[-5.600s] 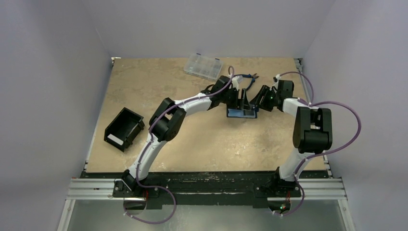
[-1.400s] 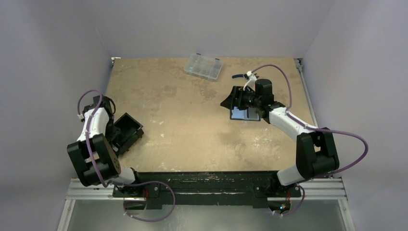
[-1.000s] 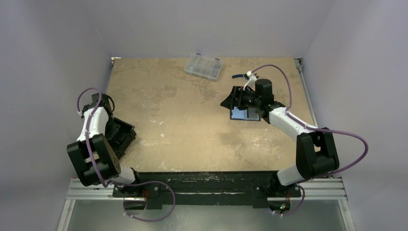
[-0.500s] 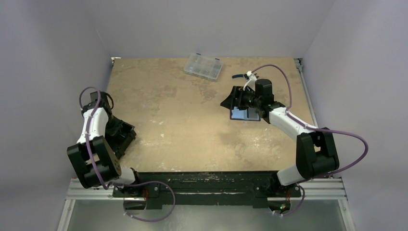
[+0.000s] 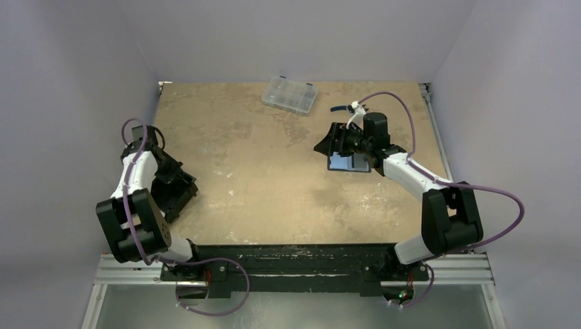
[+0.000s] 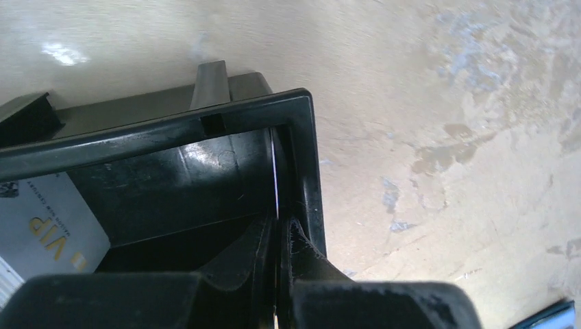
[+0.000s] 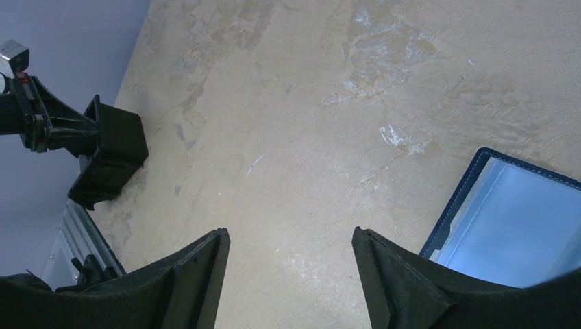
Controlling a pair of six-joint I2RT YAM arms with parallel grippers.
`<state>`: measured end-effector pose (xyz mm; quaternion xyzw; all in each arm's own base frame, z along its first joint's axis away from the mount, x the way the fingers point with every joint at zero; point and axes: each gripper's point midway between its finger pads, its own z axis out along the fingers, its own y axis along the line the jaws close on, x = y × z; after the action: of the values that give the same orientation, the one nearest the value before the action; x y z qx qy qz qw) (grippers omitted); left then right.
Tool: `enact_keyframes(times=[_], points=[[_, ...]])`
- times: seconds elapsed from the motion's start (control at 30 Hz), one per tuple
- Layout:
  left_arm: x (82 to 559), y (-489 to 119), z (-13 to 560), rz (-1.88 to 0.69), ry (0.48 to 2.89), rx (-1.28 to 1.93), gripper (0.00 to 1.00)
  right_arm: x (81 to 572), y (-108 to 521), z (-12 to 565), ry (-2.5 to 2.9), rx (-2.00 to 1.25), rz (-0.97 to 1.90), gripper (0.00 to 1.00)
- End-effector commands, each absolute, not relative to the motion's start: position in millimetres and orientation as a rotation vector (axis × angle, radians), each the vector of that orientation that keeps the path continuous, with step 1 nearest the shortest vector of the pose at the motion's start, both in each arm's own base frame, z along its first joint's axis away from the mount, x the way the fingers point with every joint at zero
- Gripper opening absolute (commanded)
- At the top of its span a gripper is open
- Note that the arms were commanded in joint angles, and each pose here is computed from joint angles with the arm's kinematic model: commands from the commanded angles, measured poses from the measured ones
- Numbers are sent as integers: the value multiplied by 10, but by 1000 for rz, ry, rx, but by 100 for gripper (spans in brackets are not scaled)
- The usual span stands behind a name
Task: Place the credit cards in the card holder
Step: Move the storage box to the center of the board.
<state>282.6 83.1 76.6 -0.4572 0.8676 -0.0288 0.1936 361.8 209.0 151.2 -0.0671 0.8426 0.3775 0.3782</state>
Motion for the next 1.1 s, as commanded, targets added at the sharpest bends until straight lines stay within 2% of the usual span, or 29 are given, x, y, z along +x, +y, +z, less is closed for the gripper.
enact_keyframes(times=[0.0,0.5,0.83,1.07], points=[[3216,602,877,-220,2397,-1153,0,3708,2131,1650,2098,-195,967,75],[4013,-27,821,-284,2448,-983,0,3724,2098,1640,2101,-194,936,76],[3638,329,1364,11,2470,-798,0,3749,2043,1597,2119,-185,885,77],[3431,265,2116,-51,2333,-608,0,3758,1990,1565,2140,-181,838,78]])
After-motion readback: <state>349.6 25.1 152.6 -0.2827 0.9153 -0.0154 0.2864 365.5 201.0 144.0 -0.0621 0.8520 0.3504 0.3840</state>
